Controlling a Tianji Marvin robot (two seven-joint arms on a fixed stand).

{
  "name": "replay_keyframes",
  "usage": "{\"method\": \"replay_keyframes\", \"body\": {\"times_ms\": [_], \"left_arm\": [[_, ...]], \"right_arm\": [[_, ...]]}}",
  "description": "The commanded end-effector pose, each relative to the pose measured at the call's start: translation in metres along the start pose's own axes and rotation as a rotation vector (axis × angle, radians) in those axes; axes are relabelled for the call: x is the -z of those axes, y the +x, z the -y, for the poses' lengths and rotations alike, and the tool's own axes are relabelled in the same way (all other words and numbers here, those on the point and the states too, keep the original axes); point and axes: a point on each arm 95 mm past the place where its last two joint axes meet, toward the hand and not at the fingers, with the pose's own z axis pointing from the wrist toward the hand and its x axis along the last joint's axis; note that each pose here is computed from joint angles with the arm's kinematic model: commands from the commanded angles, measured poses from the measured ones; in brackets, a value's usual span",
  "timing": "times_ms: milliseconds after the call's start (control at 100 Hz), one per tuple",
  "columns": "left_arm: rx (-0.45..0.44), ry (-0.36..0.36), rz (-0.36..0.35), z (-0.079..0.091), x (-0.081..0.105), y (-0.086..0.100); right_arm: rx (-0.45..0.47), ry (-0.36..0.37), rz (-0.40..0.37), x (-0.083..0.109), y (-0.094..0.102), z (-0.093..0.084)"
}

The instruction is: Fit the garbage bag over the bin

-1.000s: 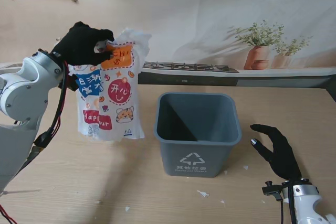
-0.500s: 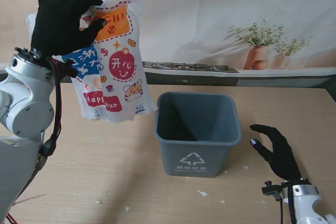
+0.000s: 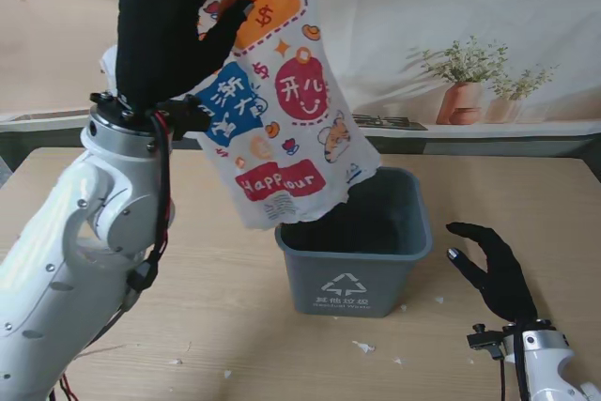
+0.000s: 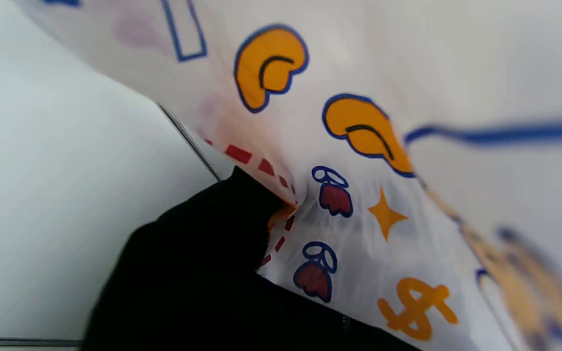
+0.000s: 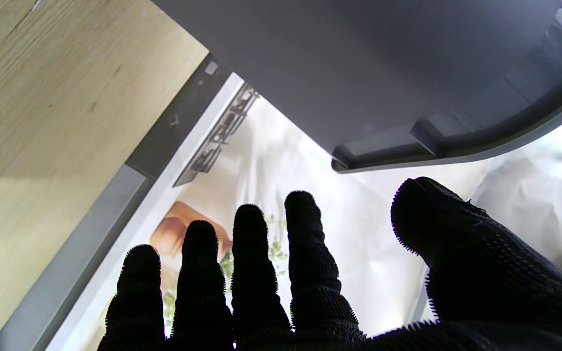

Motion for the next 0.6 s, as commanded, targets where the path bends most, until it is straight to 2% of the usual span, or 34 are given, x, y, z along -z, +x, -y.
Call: {"method": "replay_keyframes", "body": {"times_ms": [0,120,360,590], "left_arm": [[0.000,0.000,-0.027,-0.003,-0.008,0.008],[0.028,0.030,-0.055,-0.015,-0.011,0.022],[0.016,0.127,-0.140,-0.037,-0.012,0.034],[0.029,0.126,-0.145,-0.075,-0.013,0.037]], "right_arm": [[-0.013,0.014,0.008,0.002,-0.001,0.004],[-0.019,0.005,0.013,0.004,-0.004,0.003],[-0.029,-0.018,0.013,0.006,-0.008,0.001],[-0.027,-0.029,0.010,0.009,-0.008,0.001]]}}
